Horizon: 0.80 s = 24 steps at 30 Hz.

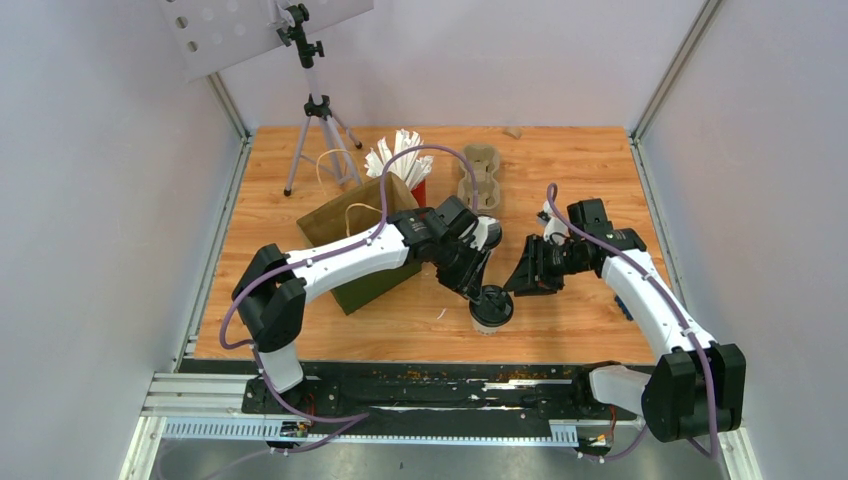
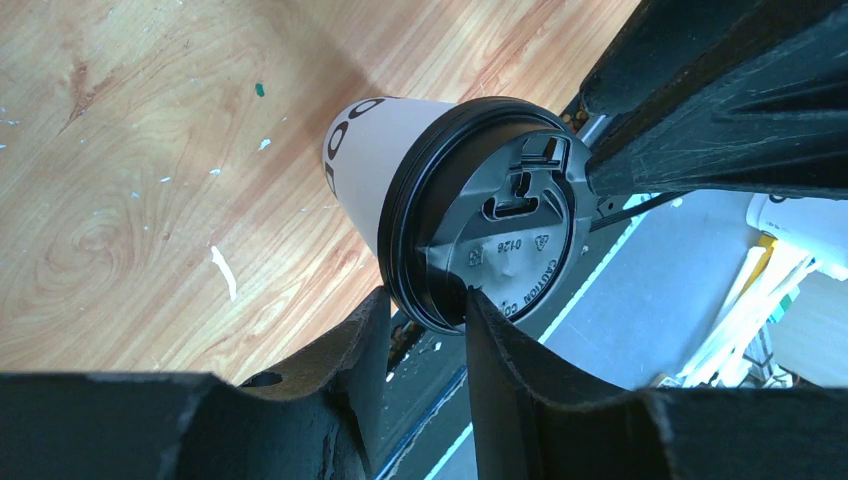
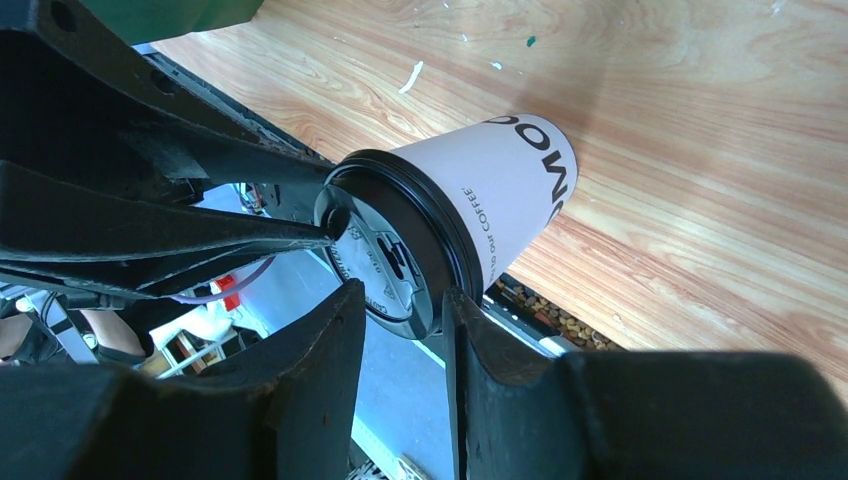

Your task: Pack the takeout coffee

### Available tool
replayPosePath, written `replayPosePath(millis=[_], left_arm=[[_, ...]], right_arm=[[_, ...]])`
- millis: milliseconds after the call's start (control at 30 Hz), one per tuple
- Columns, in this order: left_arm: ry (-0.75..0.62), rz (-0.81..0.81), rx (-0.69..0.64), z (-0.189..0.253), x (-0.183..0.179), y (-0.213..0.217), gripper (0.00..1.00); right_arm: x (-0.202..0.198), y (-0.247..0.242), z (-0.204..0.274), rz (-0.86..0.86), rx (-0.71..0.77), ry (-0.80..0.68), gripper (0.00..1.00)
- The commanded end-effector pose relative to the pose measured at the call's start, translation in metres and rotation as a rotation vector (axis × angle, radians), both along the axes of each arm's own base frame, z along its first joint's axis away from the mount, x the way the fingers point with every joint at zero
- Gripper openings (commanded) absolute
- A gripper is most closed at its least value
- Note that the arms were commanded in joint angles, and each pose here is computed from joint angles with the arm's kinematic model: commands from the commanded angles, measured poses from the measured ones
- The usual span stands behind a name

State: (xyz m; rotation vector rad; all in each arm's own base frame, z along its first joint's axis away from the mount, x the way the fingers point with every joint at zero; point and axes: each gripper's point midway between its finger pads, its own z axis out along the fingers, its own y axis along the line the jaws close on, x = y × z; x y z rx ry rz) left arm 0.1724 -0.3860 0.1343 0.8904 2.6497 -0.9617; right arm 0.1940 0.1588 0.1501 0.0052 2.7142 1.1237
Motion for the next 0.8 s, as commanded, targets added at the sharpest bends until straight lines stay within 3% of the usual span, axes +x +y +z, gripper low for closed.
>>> replayPosePath(millis=[0, 267, 767], left_arm=[[-0.039, -0.010, -0.069, 0.028, 0.000, -0.006, 0.43], [-0.077, -0.027, -0.051, 0.045, -0.001, 0.004, 0.51], [0.021, -0.056, -0.118, 0.037, -0.022, 0.000, 0.44]], right_arm=[[0.003, -0.001, 0.000, 0.013, -0.012, -0.039, 0.34], [0.006, -0.004, 0.008, 0.017, -0.039, -0.065, 0.41], [0.004, 0.003, 0.006, 0.052, -0.059, -0.053, 0.36]])
